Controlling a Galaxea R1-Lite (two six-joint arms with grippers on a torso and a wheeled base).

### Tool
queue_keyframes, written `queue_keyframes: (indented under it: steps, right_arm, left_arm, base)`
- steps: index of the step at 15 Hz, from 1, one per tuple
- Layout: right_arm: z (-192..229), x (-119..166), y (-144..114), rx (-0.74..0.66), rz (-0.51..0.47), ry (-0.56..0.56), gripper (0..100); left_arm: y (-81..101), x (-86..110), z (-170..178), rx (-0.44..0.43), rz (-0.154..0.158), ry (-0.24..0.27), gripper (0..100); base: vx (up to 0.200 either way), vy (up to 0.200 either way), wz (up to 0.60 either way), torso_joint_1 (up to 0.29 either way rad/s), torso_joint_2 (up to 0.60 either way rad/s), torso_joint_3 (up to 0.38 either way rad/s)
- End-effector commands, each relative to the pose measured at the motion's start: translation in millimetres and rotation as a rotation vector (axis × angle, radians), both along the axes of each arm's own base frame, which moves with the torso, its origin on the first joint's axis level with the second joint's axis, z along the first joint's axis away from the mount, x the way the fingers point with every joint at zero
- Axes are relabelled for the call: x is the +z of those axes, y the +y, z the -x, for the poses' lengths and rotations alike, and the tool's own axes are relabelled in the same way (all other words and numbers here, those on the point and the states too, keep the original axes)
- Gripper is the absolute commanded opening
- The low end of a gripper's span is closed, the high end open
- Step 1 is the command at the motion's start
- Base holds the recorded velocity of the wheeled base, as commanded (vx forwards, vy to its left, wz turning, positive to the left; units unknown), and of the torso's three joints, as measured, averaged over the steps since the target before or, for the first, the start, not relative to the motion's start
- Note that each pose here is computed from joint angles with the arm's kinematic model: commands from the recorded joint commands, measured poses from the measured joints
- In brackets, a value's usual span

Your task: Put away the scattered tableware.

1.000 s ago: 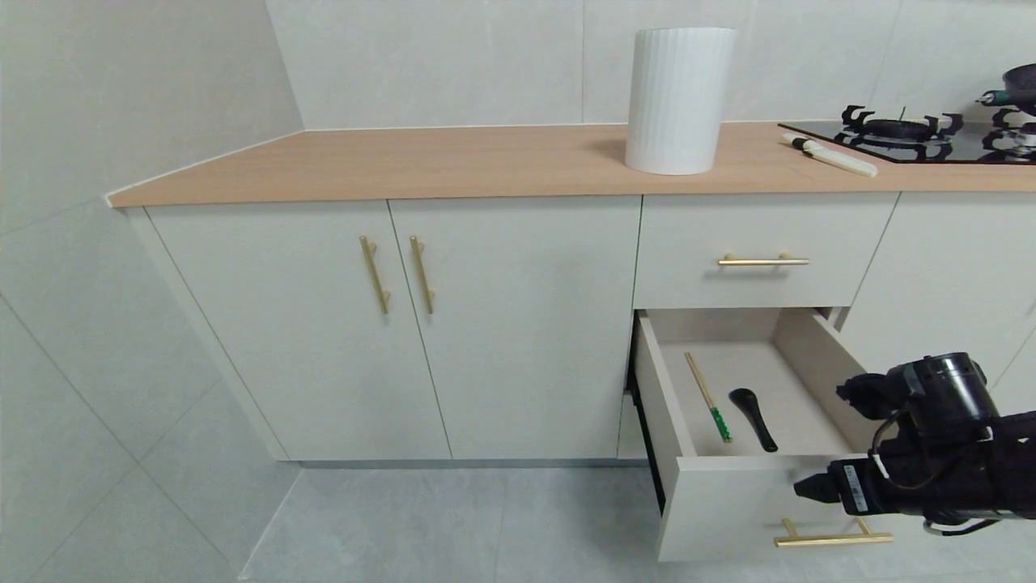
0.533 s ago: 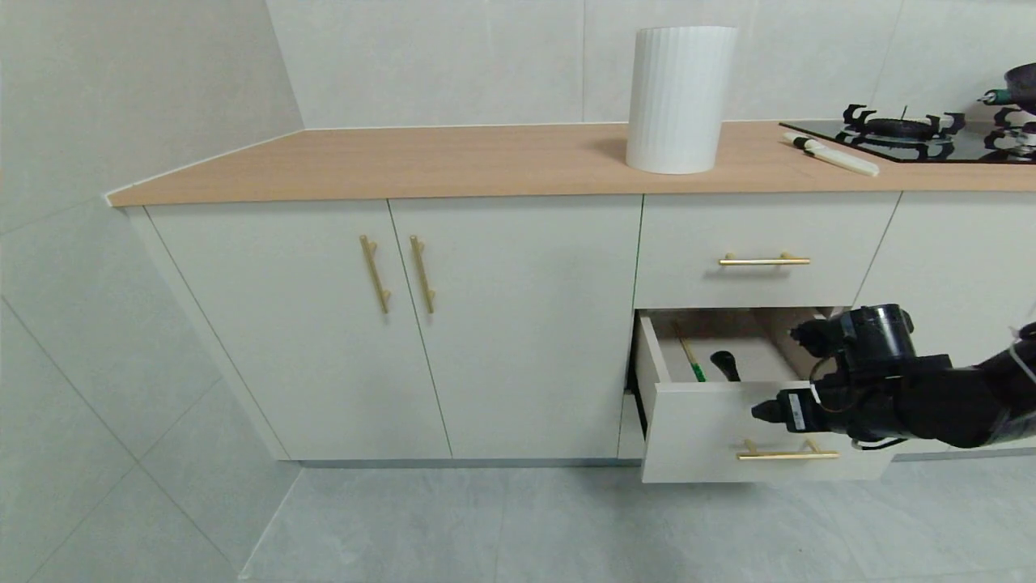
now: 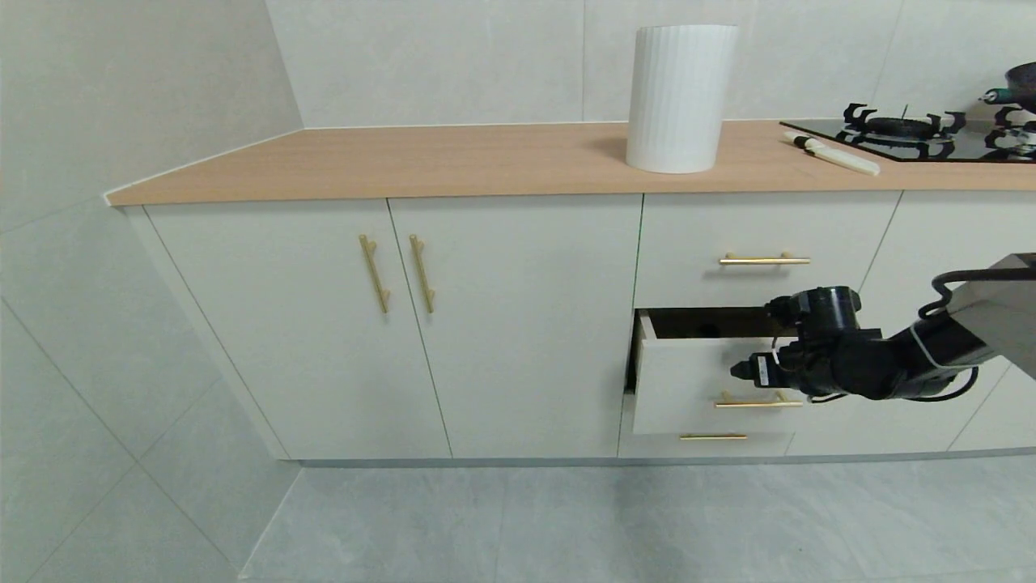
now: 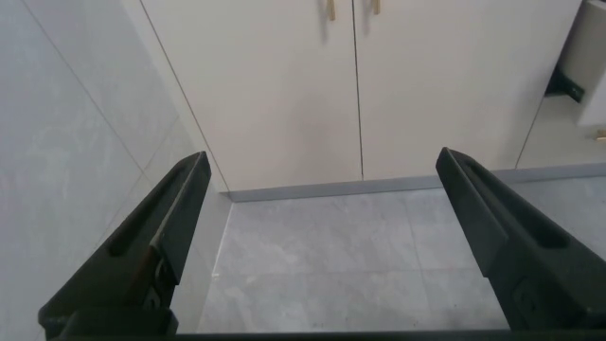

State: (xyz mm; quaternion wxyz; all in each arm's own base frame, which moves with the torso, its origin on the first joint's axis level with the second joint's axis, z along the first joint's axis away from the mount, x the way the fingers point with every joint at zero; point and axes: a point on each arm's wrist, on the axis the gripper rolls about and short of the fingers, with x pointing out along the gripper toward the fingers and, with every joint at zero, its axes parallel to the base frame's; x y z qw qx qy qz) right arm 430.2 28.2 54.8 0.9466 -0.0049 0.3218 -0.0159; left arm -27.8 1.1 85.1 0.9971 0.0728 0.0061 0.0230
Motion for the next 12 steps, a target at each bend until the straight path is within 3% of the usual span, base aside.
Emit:
queue_keyframes:
  steps: [1, 7, 12]
  right_arm:
    - [-15.6, -19.3, -0.1, -0.007, -0.003, 0.000, 100]
    - [-35.0, -34.8, 1.6, -0.094, -0.014, -0.225, 100]
    - [-53.4, -40.7, 3.7, -0.165, -0.026, -0.326, 100]
  left_arm:
    - [0.0, 0.0, 0.0, 0.001, 0.000, 0.000, 100]
    - [0.0, 0.0, 0.0, 0.001, 0.000, 0.000, 100]
    - [0.0, 0.0, 0.0, 0.002, 0.000, 0.000, 100]
  base:
    - [0.000, 0.000, 0.00, 0.000, 0.00, 0.000]
    - [0.000, 0.000, 0.00, 0.000, 0.00, 0.000]
    - [0.000, 0.000, 0.00, 0.000, 0.00, 0.000]
